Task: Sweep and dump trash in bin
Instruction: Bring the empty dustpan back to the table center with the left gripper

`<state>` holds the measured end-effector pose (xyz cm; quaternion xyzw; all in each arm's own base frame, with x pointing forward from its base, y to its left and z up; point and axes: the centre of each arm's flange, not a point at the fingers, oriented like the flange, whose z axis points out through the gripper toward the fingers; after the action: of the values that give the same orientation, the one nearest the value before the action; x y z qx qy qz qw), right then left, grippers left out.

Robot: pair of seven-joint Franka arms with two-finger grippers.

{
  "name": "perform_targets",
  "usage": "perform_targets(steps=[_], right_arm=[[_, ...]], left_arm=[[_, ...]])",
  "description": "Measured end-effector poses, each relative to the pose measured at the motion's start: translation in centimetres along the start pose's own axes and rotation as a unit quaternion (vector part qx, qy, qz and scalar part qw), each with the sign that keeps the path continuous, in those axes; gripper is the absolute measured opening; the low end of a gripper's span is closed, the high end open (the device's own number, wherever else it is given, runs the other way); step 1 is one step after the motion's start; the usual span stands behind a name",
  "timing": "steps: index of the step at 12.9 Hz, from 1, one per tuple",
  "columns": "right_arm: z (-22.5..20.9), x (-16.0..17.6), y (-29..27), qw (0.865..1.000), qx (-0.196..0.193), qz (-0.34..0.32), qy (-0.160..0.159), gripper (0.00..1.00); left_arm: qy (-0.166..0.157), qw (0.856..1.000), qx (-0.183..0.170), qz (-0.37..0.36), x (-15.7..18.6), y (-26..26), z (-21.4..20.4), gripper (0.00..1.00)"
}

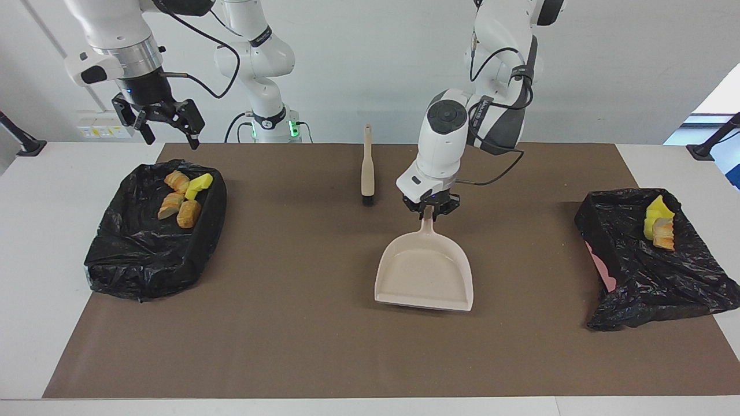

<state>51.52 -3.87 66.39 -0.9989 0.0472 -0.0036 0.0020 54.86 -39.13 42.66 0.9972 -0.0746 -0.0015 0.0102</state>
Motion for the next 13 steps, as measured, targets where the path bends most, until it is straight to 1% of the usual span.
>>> perform_targets(steps=[3, 6, 10, 13], right_arm=[[-1.2, -0.5, -0.8, 1.000, 0.002, -0.015, 0.005, 1.00], [-0.9, -0.4, -1.7, 1.000, 0.001, -0.023, 0.001, 1.00], [-0.8, -0.3, -1.7, 1.000, 0.001, -0.023, 0.000, 1.00], [-0.8, -0.3, -1.7, 1.000, 0.001, -0.023, 0.000, 1.00]], left_arm=[[0.011, 1.000, -0.008, 0.009, 0.2, 2.3, 0.8, 0.31], [0.007, 1.000, -0.006, 0.020, 0.0, 4.6, 3.6, 0.31], [0.004, 1.000, -0.006, 0.018, -0.1, 5.9, 6.3, 0.31], [0.004, 1.000, -0.006, 0.016, -0.1, 6.1, 6.3, 0.33]])
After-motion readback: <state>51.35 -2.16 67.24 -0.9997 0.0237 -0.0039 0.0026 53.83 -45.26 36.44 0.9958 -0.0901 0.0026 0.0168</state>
